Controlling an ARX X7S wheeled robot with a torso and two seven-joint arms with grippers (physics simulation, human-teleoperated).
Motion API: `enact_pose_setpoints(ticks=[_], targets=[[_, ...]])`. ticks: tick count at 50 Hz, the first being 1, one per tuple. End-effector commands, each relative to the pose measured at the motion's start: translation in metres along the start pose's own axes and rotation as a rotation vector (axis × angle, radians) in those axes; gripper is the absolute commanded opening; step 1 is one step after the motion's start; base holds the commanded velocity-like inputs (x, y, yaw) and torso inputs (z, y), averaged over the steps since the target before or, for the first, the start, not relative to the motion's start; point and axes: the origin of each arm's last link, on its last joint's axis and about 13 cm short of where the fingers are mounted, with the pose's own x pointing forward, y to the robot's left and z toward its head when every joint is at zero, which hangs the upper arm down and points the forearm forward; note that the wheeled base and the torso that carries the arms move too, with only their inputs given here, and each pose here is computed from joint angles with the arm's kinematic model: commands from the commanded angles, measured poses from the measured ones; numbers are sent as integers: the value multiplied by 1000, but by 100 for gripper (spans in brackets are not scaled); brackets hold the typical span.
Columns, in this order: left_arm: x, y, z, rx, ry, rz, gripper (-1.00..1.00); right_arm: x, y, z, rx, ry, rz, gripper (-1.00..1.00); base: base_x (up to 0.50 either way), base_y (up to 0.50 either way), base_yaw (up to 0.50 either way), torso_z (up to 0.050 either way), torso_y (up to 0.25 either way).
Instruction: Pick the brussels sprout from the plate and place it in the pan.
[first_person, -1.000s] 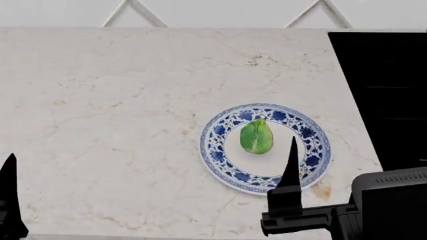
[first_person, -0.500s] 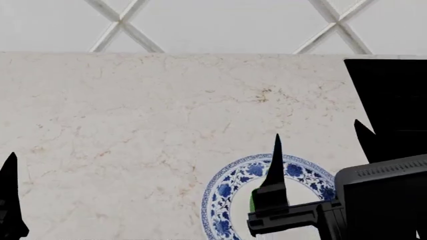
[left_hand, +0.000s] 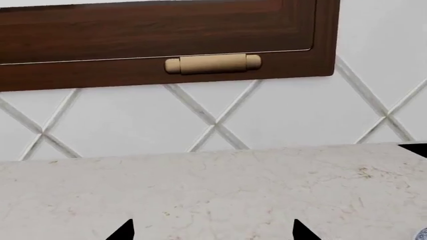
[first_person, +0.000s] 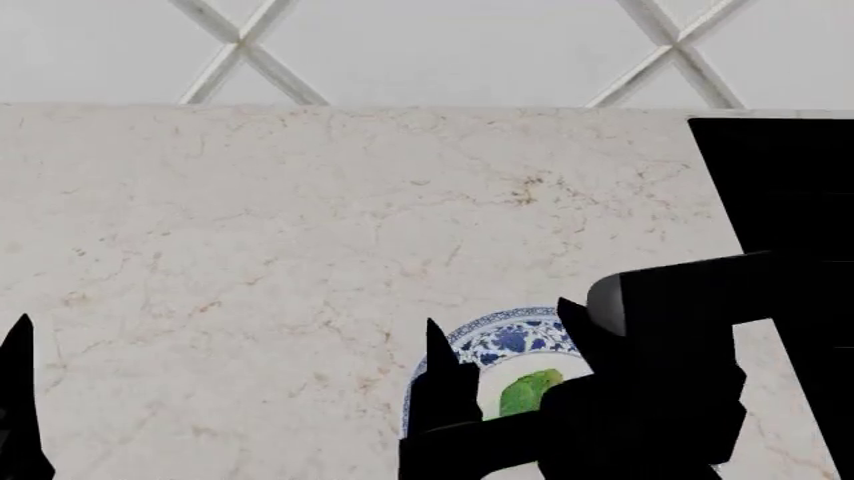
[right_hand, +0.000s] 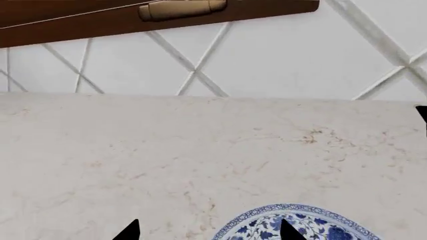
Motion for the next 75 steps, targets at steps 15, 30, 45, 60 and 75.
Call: enact_pose_setpoints(ticks=[15,30,45,60,75], targets=[[0,2,-3,-18,10,-13,100,30,-19,-2,-104,276,-157,100,0,0,0,0,0],[-4,2,-4,-24,19,-16,100,29,-17,-19,-116,334,-178,100,0,0,0,0,0],[-6,1,-3,-32,16,-21,100,35,-17,-25,-136,368,-170,100,0,0,0,0,0],[-7,-3,1,-39,7,-37,100,49,-26,-21,-170,368,-205,100,0,0,0,0,0],[-12,-5,3,-43,11,-38,100,48,-22,-35,-178,414,-176,100,0,0,0,0,0]])
